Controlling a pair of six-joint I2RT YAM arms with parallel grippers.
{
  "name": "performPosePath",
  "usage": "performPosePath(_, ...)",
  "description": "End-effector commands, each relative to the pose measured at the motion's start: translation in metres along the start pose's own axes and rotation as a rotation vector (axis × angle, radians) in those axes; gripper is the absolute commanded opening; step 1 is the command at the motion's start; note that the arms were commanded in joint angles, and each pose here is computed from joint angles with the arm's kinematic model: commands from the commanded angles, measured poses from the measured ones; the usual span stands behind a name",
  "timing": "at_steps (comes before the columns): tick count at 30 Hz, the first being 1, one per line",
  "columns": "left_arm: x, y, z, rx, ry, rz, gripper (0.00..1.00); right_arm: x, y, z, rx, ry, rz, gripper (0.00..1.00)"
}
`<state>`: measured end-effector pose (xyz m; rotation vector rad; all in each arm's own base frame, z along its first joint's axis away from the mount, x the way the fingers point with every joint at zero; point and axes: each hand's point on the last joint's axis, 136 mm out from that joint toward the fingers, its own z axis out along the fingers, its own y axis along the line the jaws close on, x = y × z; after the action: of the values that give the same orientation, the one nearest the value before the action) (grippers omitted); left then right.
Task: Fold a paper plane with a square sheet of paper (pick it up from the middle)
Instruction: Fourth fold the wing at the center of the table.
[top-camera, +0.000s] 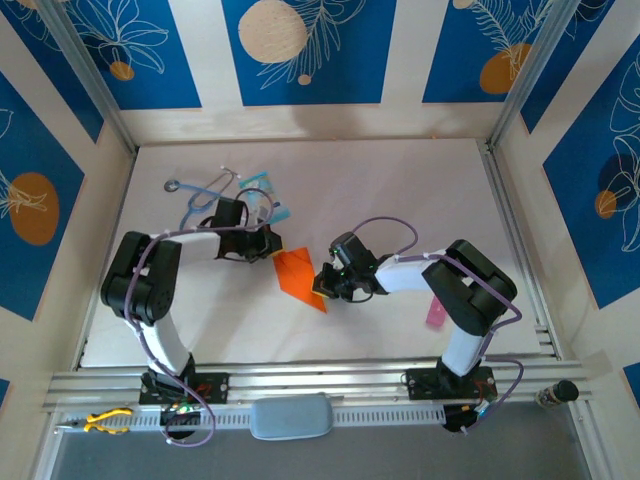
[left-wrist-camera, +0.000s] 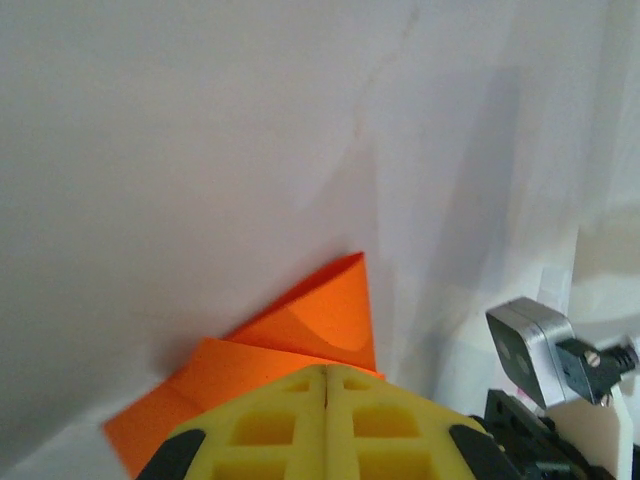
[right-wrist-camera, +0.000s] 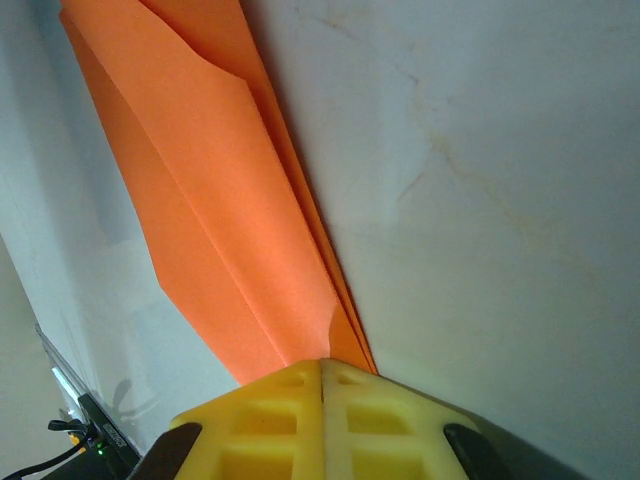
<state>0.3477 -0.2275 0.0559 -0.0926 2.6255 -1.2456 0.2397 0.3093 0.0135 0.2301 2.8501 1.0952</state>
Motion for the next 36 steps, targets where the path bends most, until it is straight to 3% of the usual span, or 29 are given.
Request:
performPosePath(1,0.009,-0.016,0.013,0.038,0.06,0.035,0.01,0.023,-0.051,0.001,0.19,0.062,0.078,0.01)
performPosePath(8,0.019,0.016,0.026,-0.067,0.11,0.007,0.0,0.018,-0.036,-0.001,0.145,0.059,0.044,0.01)
performPosePath(13,0.025,0.034,0.029,-0.125,0.13,-0.015,0.0,0.008,-0.004,-0.011,0.075,0.038,-0.024,0.02)
performPosePath(24,0.028,0.04,0.03,-0.134,0.136,-0.015,0.0,-0.01,0.047,0.011,-0.039,0.07,-0.09,0.03)
performPosePath(36,0.026,0.042,0.03,-0.139,0.133,-0.015,0.0,0.018,-0.006,0.017,0.057,0.105,-0.034,0.04)
